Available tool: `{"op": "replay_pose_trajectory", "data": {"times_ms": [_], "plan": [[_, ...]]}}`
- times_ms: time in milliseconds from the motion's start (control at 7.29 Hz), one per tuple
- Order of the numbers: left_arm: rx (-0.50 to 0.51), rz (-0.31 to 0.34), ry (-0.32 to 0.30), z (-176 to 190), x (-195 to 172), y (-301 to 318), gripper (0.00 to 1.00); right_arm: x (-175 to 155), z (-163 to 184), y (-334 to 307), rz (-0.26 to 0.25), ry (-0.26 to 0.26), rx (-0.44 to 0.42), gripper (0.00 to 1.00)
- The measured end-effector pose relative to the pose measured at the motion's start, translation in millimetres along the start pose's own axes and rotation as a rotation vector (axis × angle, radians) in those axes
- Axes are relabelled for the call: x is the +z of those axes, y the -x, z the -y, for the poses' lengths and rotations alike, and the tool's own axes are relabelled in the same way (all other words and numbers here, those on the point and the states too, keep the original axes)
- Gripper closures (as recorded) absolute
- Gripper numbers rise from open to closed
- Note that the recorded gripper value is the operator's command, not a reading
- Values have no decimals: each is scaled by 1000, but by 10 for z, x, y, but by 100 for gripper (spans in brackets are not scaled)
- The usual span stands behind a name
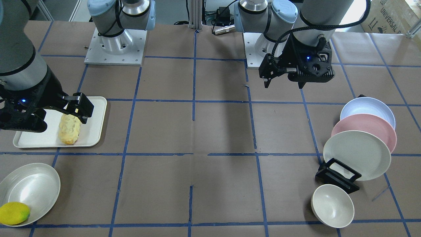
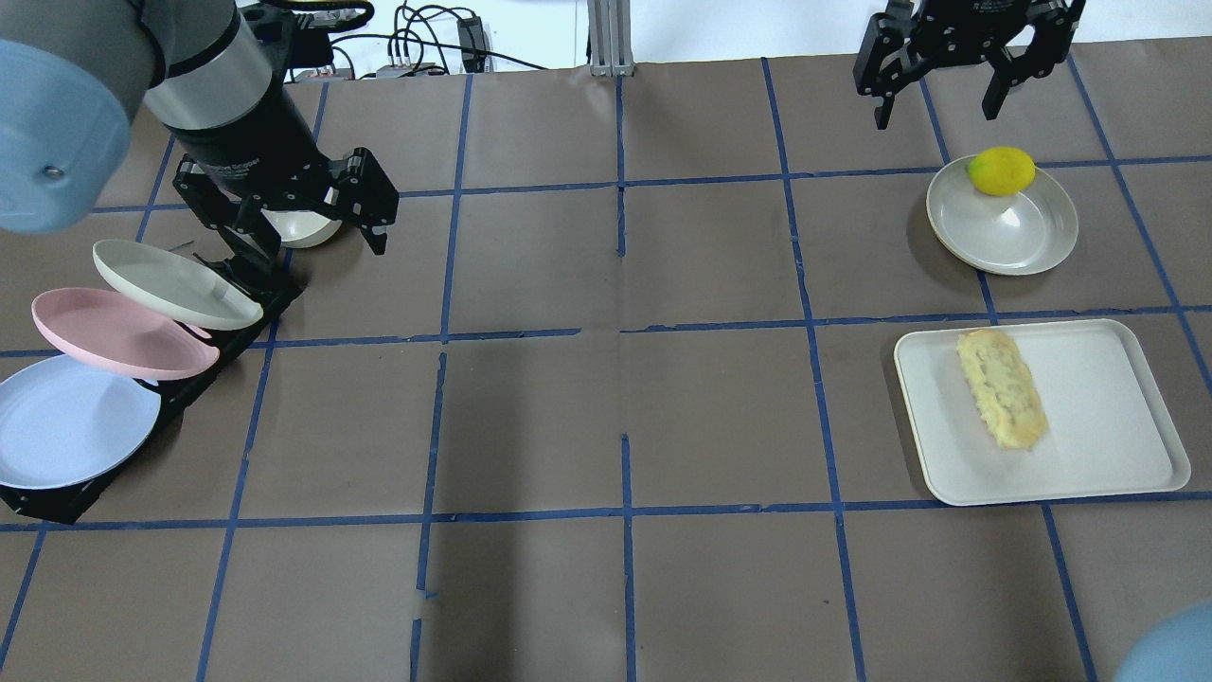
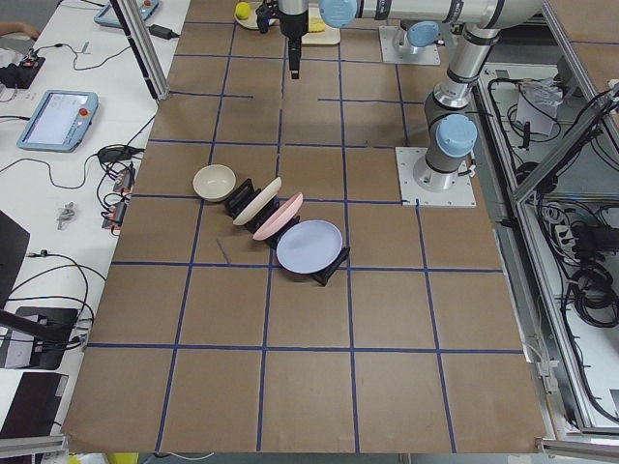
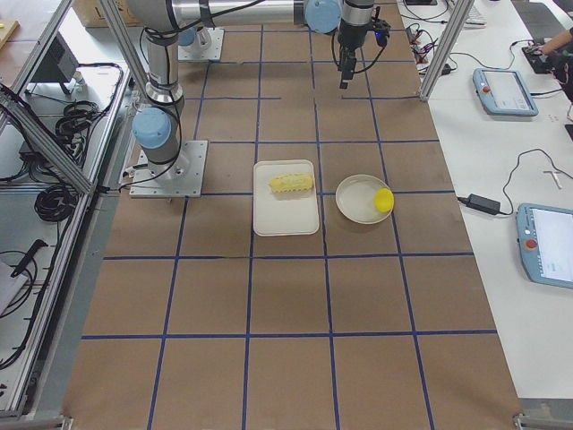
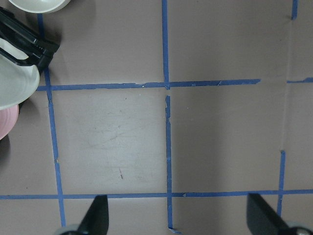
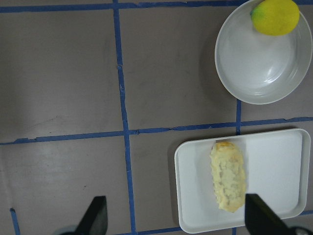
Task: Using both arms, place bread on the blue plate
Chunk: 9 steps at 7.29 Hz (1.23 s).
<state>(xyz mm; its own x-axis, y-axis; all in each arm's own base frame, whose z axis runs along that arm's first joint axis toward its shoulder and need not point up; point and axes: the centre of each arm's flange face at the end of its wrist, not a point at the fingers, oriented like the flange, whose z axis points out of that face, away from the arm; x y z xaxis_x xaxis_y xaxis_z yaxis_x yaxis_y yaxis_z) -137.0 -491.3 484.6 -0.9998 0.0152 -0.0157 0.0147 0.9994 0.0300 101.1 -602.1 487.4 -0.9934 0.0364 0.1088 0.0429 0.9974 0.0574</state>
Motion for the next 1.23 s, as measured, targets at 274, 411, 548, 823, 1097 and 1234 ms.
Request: {"op": "replay_pose_trajectory", "data": {"times_ms": [274,411,548,823,1097,1234], "plan": [[0,0,3,-4,5,0,0,-20,9,16,7,-6,10,0],[2,0,6,-4,19,15,0,-33,3,19,8,-7,14,0],[23,1,15,4,61,84,0,-35,-8,21,9,-2,14,0],[95,-15,52,59,291,662,0,-42,-20,26,13,2,8,0],[144,-59,89,57,575,1595,0,0,-33,89,29,12,7,0],[189,-77,93,61,680,2112,0,32,-38,137,44,20,17,0]]}}
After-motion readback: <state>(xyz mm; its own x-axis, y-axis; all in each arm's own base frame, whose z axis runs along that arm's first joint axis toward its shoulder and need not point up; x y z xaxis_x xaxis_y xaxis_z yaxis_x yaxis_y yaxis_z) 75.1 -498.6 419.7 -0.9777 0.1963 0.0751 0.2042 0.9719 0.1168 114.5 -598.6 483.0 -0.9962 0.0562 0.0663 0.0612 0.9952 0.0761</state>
